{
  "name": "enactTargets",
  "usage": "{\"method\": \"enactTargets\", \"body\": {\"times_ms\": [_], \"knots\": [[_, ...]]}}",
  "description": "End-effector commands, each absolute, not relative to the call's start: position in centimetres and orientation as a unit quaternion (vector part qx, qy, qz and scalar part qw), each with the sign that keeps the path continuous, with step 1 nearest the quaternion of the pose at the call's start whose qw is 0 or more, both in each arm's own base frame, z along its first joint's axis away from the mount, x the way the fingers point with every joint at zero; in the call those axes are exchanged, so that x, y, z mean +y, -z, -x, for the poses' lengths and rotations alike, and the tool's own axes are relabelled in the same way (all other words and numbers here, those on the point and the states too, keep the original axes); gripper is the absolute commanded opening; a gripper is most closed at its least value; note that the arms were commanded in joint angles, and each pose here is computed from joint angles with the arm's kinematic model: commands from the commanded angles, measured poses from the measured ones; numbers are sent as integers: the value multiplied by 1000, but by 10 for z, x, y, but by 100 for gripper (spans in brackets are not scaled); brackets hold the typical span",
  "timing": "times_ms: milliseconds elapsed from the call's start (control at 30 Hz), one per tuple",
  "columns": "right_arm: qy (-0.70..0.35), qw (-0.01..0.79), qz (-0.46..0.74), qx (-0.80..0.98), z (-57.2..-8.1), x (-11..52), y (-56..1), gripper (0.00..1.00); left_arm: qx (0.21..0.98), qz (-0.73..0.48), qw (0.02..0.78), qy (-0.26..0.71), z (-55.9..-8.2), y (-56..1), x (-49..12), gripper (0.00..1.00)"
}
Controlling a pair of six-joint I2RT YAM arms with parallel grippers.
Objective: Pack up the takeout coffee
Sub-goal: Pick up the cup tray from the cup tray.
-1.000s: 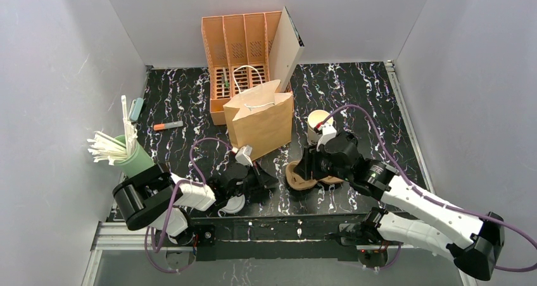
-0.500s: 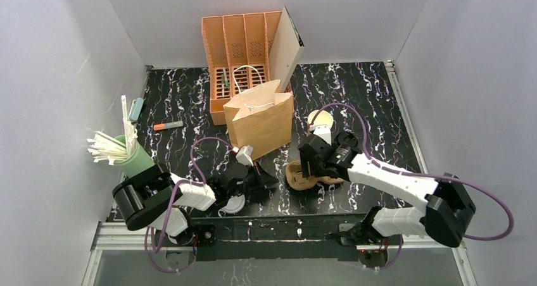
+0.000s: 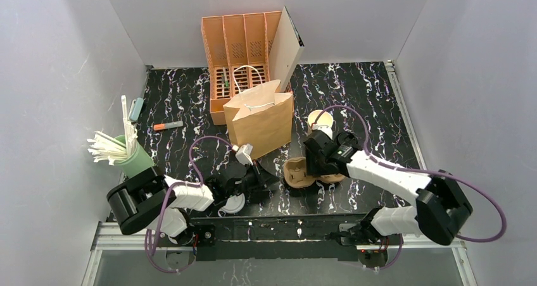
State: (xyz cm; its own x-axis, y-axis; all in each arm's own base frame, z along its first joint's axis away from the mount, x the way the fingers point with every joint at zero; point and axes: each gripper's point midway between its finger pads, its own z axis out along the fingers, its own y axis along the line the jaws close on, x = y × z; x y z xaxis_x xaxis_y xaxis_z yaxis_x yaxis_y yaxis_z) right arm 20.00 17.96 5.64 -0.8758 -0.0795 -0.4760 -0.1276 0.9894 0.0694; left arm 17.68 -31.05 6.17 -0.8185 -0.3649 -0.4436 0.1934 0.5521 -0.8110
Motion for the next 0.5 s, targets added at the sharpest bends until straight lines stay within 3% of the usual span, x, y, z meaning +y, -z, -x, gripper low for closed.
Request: {"method": "enactTargets", "body": {"times_ms": [0, 200, 367, 467], "knots": [[-128, 271, 58, 952, -198, 198, -87, 44, 810, 41, 316, 492, -180, -86, -314, 3], [-177, 283, 58, 941, -190, 205, -115, 44, 796, 26, 306, 522, -168, -102, -315, 7], [-260, 307, 64, 913, -183, 222, -139, 43, 769, 20, 300, 565, -163, -135, -323, 19], [-295, 318, 63, 899, -179, 227, -154, 42, 748, 26, 298, 592, -162, -159, -327, 21]]}}
